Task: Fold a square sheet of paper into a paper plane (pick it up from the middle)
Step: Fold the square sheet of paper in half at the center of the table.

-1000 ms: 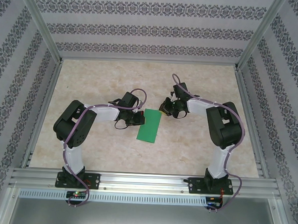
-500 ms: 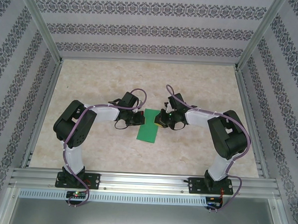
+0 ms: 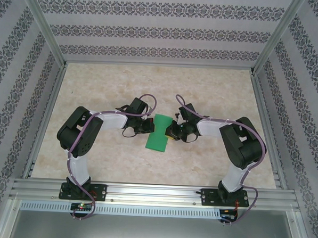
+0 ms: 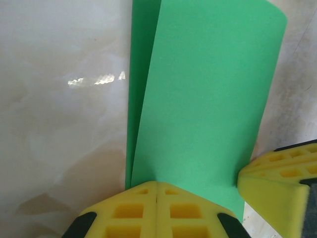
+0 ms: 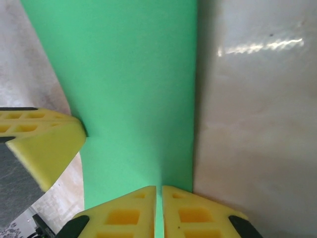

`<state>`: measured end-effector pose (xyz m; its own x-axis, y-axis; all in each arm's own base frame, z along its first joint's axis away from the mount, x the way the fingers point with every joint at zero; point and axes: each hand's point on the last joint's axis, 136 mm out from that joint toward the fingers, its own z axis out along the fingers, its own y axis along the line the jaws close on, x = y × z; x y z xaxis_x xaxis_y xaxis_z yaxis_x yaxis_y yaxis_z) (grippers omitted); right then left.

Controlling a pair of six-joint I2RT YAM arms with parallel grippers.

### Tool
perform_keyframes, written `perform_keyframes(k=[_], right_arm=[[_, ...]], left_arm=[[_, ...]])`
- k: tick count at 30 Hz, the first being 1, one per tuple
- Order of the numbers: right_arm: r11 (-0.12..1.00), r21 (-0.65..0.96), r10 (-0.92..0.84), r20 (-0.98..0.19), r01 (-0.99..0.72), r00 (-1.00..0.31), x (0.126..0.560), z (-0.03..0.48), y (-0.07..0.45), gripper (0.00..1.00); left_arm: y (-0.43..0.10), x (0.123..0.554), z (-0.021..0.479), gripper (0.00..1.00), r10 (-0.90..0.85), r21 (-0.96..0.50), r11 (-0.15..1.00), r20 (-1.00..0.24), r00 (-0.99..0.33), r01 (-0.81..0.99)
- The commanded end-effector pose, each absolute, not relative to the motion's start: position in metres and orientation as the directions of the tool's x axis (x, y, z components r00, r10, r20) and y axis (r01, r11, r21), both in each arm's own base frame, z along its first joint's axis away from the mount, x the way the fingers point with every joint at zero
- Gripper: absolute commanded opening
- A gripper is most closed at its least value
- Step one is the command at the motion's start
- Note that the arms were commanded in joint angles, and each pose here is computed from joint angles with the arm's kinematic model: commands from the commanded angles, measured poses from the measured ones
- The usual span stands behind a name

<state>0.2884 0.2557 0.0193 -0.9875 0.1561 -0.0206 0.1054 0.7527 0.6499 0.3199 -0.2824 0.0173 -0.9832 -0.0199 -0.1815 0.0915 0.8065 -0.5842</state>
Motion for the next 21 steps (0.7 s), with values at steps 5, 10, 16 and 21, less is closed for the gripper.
perform_keyframes(k=[5,10,16,21], right_arm=[[0.706,0.708,0.094,-0.099,-0.004,-0.991,0.274,0.055,0.275,0.14],[0.714,0.7,0.059,-0.053,0.005,-0.997,0.249,0.034,0.286,0.13],[0.735,0.676,0.078,-0.006,0.053,-0.997,0.231,0.009,0.276,0.13],[0.721,0.692,0.074,-0.032,0.031,-0.997,0.229,0.026,0.277,0.14]], left_arm=[[-0.256,0.282,-0.023,0.0,0.013,-0.455,0.89,-0.05,-0.999,0.034],[-0.257,0.282,-0.023,0.0,0.007,-0.459,0.888,-0.048,-0.999,0.029],[-0.257,0.281,-0.021,0.0,0.013,-0.457,0.889,-0.051,-0.999,0.035],[-0.258,0.281,-0.02,0.0,0.013,-0.457,0.889,-0.049,-0.999,0.034]])
